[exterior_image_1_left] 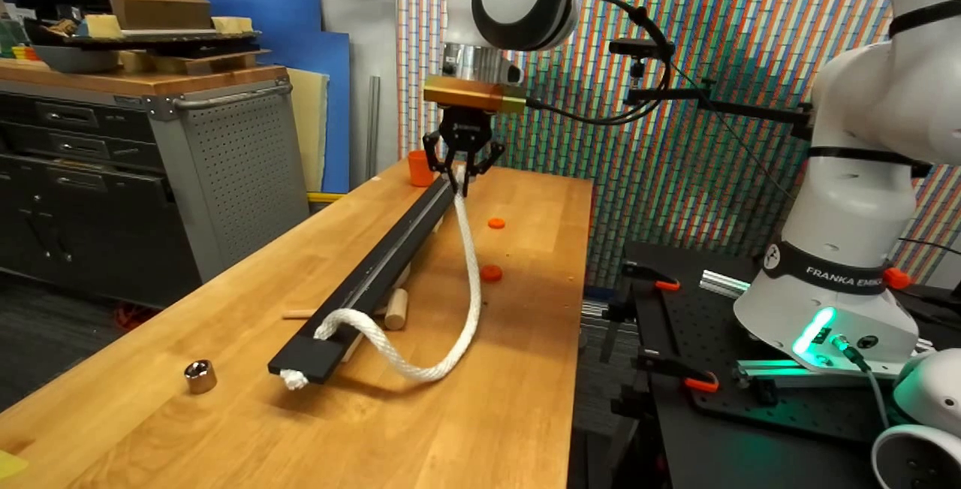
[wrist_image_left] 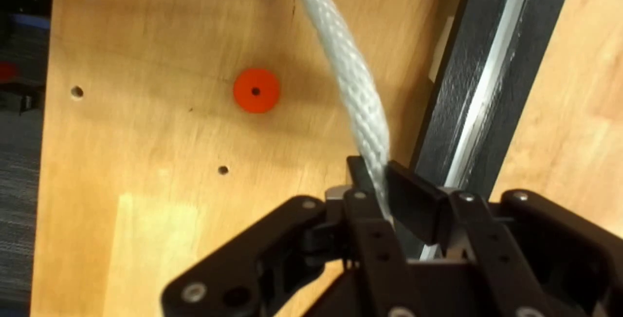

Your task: Put the white rope on the board

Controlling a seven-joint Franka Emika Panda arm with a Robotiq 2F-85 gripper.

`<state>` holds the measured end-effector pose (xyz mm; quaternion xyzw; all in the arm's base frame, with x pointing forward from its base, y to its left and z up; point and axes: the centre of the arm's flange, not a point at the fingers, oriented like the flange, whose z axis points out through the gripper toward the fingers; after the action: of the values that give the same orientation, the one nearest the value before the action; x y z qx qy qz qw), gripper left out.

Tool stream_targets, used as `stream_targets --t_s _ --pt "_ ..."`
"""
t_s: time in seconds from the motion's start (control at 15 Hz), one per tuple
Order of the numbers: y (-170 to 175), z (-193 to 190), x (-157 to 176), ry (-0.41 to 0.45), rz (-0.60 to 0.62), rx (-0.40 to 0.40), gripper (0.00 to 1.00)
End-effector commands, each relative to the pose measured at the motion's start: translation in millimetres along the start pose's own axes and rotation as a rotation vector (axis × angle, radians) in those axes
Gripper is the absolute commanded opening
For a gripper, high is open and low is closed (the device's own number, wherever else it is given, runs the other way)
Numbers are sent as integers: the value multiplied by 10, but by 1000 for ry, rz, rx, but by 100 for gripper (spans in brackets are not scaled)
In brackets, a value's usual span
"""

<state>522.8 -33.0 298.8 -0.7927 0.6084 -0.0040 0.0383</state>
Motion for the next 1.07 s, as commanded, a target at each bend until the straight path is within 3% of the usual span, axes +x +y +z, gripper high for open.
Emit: stream_targets --t_s 0.0,0.47,1.0 --pt "-3 -323 346 31 21 8 4" --pt "65 -705 1137 67 137 3 4" --pt "193 -1075 1834 201 226 -40 4"
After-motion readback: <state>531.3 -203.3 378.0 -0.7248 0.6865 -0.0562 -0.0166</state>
